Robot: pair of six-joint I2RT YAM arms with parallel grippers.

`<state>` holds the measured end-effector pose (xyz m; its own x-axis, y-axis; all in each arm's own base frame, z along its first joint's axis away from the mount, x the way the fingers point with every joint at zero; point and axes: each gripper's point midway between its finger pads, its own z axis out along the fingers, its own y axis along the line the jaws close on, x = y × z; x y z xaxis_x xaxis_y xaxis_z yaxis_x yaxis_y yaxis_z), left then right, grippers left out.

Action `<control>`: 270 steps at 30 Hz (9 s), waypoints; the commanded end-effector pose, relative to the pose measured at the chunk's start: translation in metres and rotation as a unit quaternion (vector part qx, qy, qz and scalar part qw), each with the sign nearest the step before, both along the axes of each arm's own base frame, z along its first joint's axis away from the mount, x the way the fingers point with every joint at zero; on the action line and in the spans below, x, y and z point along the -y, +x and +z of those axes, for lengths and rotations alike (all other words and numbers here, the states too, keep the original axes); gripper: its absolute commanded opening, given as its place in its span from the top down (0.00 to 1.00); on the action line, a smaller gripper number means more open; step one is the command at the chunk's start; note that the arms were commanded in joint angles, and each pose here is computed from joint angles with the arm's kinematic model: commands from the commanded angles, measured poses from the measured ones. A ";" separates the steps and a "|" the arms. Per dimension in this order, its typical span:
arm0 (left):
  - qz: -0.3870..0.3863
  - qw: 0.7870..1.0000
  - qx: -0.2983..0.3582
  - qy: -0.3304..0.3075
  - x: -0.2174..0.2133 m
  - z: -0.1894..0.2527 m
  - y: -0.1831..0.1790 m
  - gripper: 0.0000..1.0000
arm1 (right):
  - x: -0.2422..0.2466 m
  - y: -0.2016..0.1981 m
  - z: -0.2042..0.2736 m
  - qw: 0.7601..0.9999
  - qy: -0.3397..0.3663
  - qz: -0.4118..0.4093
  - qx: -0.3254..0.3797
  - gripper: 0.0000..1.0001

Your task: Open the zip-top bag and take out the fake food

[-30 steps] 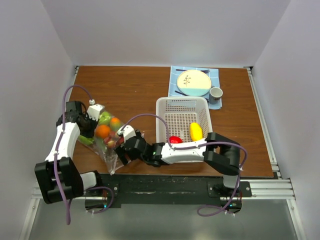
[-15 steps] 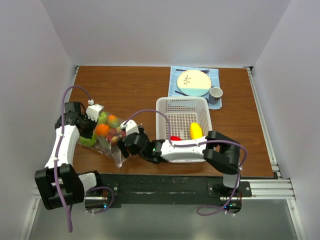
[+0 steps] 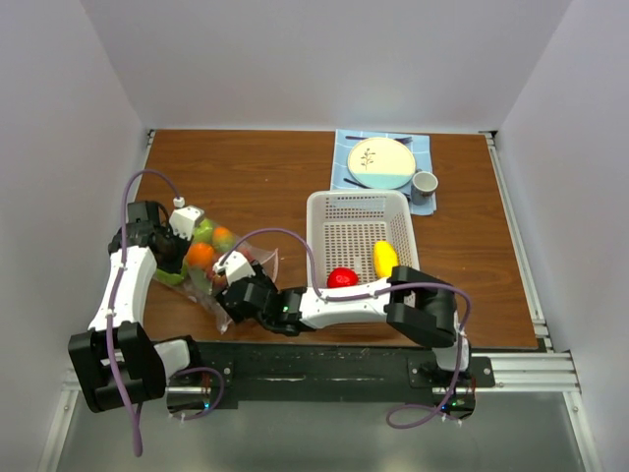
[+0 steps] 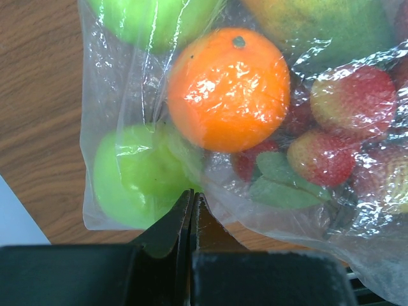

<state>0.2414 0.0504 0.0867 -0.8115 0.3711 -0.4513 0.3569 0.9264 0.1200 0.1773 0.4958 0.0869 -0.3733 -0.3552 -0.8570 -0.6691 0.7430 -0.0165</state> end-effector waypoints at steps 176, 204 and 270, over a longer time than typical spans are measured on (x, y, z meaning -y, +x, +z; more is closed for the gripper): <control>0.040 0.999 -0.002 0.032 -0.026 -0.026 0.025 1.00 | 0.129 -0.006 0.137 0.996 0.090 -0.004 0.026 1.00; 0.025 1.000 0.004 0.000 -0.012 -0.011 0.022 1.00 | 0.271 0.147 0.149 0.949 0.010 -0.299 0.102 1.00; 0.040 0.995 0.004 -0.096 -0.040 -0.030 0.106 0.57 | 0.102 0.011 0.061 0.997 0.035 -0.053 0.039 0.11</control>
<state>0.3501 0.0848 0.0601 -0.8322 0.1889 -0.5213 0.2738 0.9575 -0.0901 0.1866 0.3845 0.1427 -0.3289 -0.3071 -0.8930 -0.5973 0.8001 -0.0552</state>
